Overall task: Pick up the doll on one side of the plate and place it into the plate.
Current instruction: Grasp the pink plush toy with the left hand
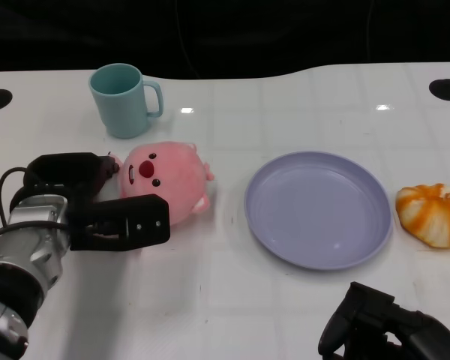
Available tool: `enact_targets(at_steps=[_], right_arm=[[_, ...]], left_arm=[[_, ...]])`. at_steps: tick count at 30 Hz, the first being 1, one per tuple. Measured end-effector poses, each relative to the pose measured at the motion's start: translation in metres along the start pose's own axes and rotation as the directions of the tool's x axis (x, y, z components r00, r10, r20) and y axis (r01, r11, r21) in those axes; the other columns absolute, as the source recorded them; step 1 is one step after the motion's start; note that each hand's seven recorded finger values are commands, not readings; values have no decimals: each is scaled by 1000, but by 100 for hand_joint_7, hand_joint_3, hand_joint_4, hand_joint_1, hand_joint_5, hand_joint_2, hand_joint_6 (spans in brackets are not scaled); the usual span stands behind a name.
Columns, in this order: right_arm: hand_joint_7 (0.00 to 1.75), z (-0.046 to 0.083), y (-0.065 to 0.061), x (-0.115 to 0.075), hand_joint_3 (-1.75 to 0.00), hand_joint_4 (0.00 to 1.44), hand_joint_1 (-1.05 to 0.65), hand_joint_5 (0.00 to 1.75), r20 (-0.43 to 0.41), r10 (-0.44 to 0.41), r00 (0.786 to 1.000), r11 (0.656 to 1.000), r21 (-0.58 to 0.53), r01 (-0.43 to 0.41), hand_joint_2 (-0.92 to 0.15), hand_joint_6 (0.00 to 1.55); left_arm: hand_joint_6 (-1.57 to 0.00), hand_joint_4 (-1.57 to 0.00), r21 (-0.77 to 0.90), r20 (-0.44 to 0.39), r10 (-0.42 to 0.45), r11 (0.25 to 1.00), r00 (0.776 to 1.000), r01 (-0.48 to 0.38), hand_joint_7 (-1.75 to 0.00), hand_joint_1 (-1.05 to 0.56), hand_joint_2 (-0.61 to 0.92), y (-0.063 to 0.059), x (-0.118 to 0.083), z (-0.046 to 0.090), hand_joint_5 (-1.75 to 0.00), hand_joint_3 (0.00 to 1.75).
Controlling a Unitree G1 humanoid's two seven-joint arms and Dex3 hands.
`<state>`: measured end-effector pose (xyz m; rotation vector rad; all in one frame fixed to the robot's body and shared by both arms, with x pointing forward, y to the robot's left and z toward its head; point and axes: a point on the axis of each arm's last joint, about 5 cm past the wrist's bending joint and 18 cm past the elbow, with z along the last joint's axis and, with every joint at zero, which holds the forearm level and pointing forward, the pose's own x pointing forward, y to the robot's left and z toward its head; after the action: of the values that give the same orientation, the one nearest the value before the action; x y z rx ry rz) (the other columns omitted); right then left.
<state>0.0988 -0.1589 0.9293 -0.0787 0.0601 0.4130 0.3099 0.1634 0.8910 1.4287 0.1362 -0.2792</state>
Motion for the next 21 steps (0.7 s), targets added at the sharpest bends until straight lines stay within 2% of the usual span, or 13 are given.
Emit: enact_targets(at_steps=[1, 4, 5, 6, 8, 13, 14, 15, 16, 19, 21], right_arm=[[163, 0, 0, 0, -54, 63, -25, 175, 0, 0, 1000, 1000, 0, 0, -90, 45], [163, 0, 0, 0, -54, 63, -25, 175, 1, 0, 1000, 1000, 0, 0, -90, 45], [163, 0, 0, 0, -54, 63, -25, 175, 0, -1, 1000, 1000, -1, 1, -90, 46], [163, 0, 0, 0, -55, 63, -24, 175, -1, -1, 1000, 1000, 0, 1, -90, 46], [163, 0, 1, 0, -55, 63, -24, 175, -10, 0, 1000, 1000, 4, 0, -90, 46], [164, 0, 4, 0, -56, 63, -25, 175, -15, 3, 1000, 1000, 15, -3, -90, 46], [164, 1, 5, 1, -56, 63, -23, 175, -15, 6, 1000, 1000, 16, -5, -90, 45], [164, 2, 5, 1, -57, 63, -22, 175, -13, 8, 1000, 1000, 17, -8, -90, 45], [164, 2, 5, 1, -57, 63, -21, 175, -11, 8, 1000, 1000, 17, -8, -90, 45], [165, 2, 5, 1, -58, 62, -21, 175, -9, 8, 1000, 1000, 16, -8, -90, 45], [165, 2, 5, 1, -58, 62, -20, 175, -9, 8, 1000, 1000, 18, -8, -90, 44]], left_arm=[[-81, -71, 0, 6, 6, 1000, 1000, -6, -74, -34, 92, 0, 0, 0, -174, 21], [-75, -73, -2, 22, 29, 1000, 999, -29, -92, -31, 92, -1, 0, -1, -175, 22], [-64, -76, -8, 29, 38, 999, 999, -38, -131, -30, 92, -1, -1, -1, -175, 21], [-58, -77, -16, 36, 48, 999, 998, -47, -157, -28, 92, -2, -1, -2, -175, 22], [-59, -81, -42, 52, 69, 997, 996, -66, -171, -24, 92, -2, -3, -4, -175, 23], [-65, -87, -170, 53, 111, 980, 992, -100, -175, -22, 91, -4, -8, -11, -175, 30], [-67, -87, -202, 44, 118, 974, 992, -106, -175, -21, 86, -4, -9, -11, -175, 43], [-69, -88, -239, 32, 124, 964, 992, -113, -175, -19, 74, -3, -10, -12, -175, 66], [-69, -89, -267, 20, 128, 957, 992, -118, -175, -18, 69, -2, -11, -12, -175, 77], [-73, -92, -325, 4, 141, 937, 990, -132, -175, -15, 58, 5, -11, -10, -175, 99], [-76, -94, -363, 14, 157, 921, 987, -141, -175, -15, 54, 10, -11, -8, -175, 107]])
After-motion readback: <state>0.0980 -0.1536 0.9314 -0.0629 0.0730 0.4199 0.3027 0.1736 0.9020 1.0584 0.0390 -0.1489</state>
